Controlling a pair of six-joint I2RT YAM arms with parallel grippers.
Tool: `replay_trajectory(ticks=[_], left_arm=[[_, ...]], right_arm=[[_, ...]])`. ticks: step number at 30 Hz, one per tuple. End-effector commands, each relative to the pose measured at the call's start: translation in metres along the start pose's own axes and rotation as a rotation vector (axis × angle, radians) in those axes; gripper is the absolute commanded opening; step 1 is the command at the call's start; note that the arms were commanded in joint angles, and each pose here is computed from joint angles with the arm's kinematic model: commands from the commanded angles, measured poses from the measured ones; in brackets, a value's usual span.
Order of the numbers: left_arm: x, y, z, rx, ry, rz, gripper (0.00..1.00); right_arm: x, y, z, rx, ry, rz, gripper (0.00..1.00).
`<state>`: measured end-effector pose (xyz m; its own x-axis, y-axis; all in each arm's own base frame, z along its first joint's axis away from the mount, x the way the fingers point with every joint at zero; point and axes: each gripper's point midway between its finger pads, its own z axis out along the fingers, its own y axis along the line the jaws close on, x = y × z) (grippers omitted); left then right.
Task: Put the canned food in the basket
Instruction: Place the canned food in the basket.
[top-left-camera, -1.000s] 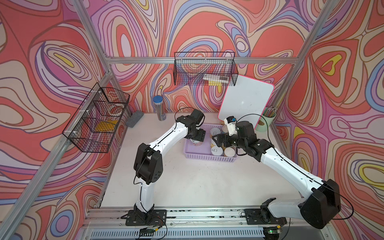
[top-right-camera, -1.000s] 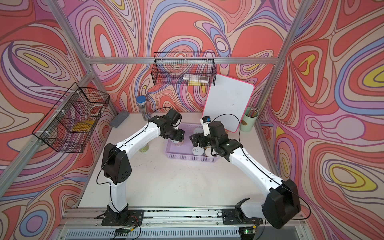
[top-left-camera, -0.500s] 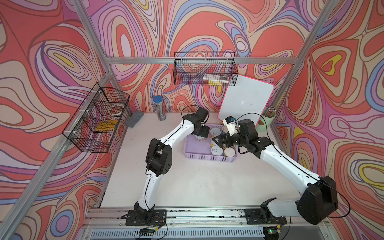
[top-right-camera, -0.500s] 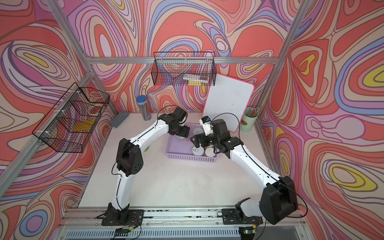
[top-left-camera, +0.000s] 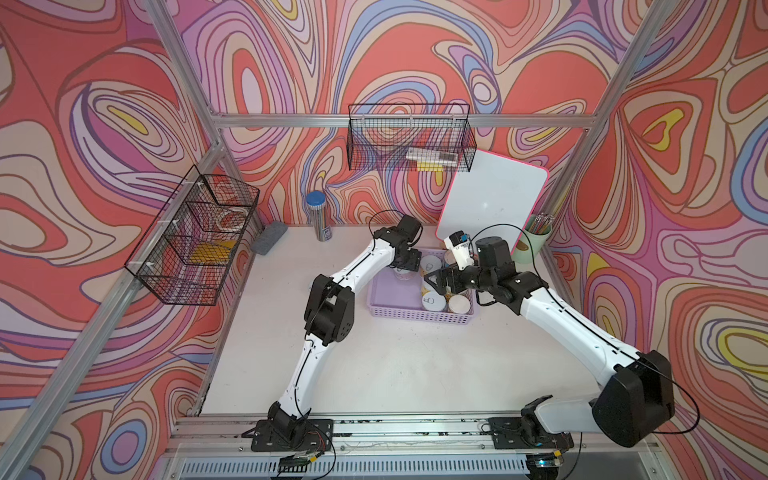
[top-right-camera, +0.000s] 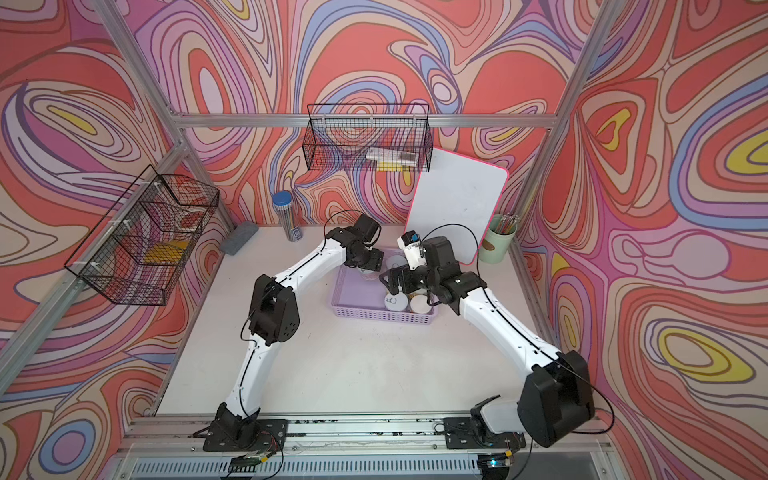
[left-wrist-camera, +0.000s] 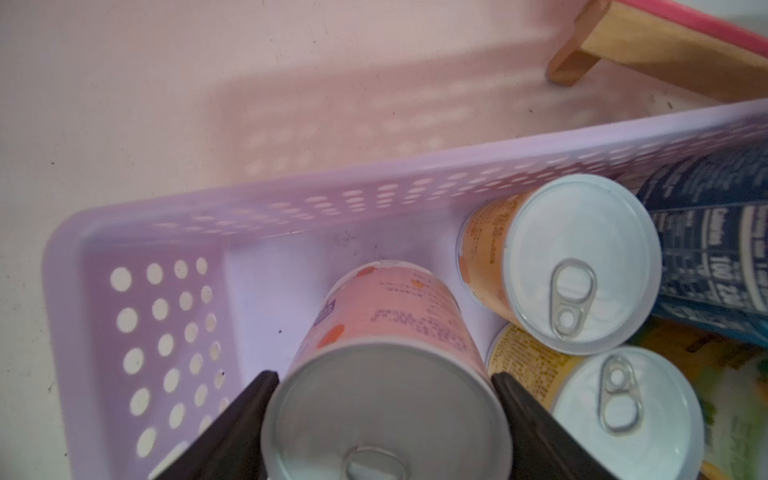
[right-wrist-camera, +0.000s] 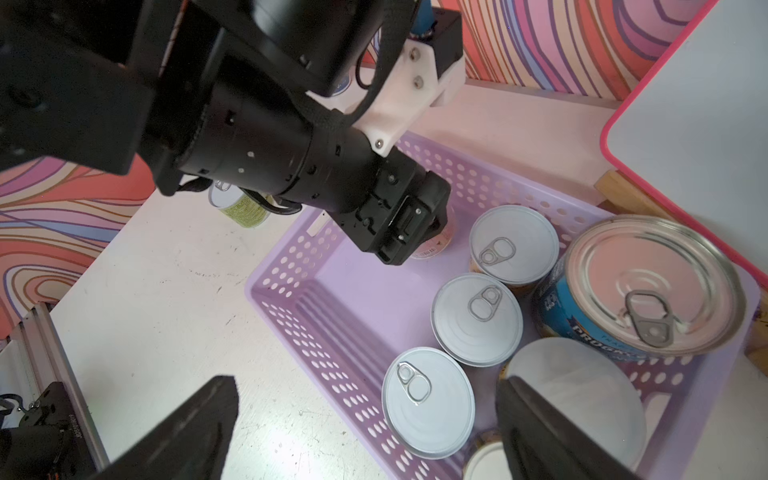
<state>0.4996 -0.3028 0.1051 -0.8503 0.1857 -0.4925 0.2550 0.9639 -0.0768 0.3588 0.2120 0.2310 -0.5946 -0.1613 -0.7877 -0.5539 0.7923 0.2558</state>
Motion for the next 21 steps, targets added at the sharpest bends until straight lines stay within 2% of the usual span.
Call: replay_trajectory(ticks=[1, 21], left_arm=[[-0.027, -0.012, -0.008, 0.029, -0.092, -0.034, 0.69], [-0.03, -0.022, 0.024, 0.071, -0.096, -0.065, 0.69]], right_arm=[[0.001, 0.0, -0.003, -0.005, 0.002, 0.008, 0.98], [0.009, 0.0, -0.01, 0.007, 0.018, 0.027, 0.98]])
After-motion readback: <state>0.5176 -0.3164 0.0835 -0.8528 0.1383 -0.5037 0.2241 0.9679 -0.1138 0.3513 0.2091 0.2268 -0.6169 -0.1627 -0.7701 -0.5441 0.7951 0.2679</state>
